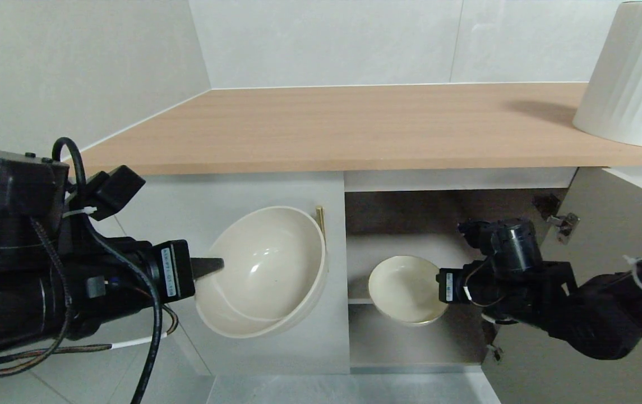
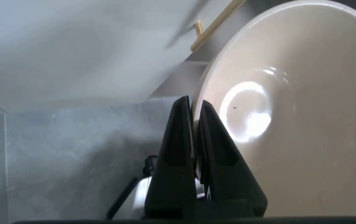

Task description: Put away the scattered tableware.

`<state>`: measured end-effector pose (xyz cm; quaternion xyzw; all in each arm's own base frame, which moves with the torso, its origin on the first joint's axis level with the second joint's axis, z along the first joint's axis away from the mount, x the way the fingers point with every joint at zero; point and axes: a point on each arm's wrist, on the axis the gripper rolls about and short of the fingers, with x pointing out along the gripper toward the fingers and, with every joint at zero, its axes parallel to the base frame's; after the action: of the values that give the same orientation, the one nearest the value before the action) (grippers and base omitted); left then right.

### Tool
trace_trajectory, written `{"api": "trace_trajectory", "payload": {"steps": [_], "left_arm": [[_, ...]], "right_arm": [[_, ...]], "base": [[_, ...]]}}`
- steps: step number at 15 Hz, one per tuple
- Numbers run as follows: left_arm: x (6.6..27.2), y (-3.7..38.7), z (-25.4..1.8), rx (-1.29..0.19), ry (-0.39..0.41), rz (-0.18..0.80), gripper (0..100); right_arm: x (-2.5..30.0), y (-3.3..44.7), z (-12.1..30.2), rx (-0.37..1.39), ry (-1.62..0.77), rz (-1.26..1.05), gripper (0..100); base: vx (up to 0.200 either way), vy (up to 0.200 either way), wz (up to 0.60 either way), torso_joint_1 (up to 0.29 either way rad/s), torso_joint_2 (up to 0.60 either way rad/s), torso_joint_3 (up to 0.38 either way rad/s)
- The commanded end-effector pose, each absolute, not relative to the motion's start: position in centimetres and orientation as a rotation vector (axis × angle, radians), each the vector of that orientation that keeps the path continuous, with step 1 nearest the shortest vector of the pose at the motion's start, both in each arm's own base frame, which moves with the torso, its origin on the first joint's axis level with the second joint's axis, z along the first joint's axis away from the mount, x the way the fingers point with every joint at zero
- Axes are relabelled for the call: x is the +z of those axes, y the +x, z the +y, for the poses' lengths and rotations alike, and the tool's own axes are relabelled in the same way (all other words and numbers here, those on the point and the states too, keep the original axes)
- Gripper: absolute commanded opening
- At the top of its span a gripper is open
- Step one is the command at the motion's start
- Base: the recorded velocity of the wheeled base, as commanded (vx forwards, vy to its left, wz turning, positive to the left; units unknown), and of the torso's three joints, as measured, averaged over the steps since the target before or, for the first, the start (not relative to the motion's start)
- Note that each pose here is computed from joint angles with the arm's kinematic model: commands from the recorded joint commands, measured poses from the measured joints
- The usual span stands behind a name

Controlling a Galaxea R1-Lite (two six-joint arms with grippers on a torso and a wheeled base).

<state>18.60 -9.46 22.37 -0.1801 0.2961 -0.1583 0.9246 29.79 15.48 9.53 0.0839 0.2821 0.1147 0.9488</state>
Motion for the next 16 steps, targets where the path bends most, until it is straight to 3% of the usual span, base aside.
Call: {"api": "trace_trajectory", "payload": {"steps": [1,8,16], "left_arm": [[22.3,18.7,-9.5,-0.323,-0.370,0.614,0],[21.6,19.3,-9.9,-0.320,-0.360,0.644,0],[21.1,20.0,-10.3,-0.313,-0.357,0.653,0]], "right_arm": [[5.2,32.6,15.0,0.157,0.164,0.632,0],[2.2,38.6,15.1,0.023,0.218,0.572,0],[0.1,40.4,14.2,-0.082,0.205,0.548,0]], "base": [[0.000,0.000,0.00,0.000,0.00,0.000],[0.000,0.000,0.00,0.000,0.00,0.000],[0.000,0.000,0.00,0.000,0.00,0.000]]}}
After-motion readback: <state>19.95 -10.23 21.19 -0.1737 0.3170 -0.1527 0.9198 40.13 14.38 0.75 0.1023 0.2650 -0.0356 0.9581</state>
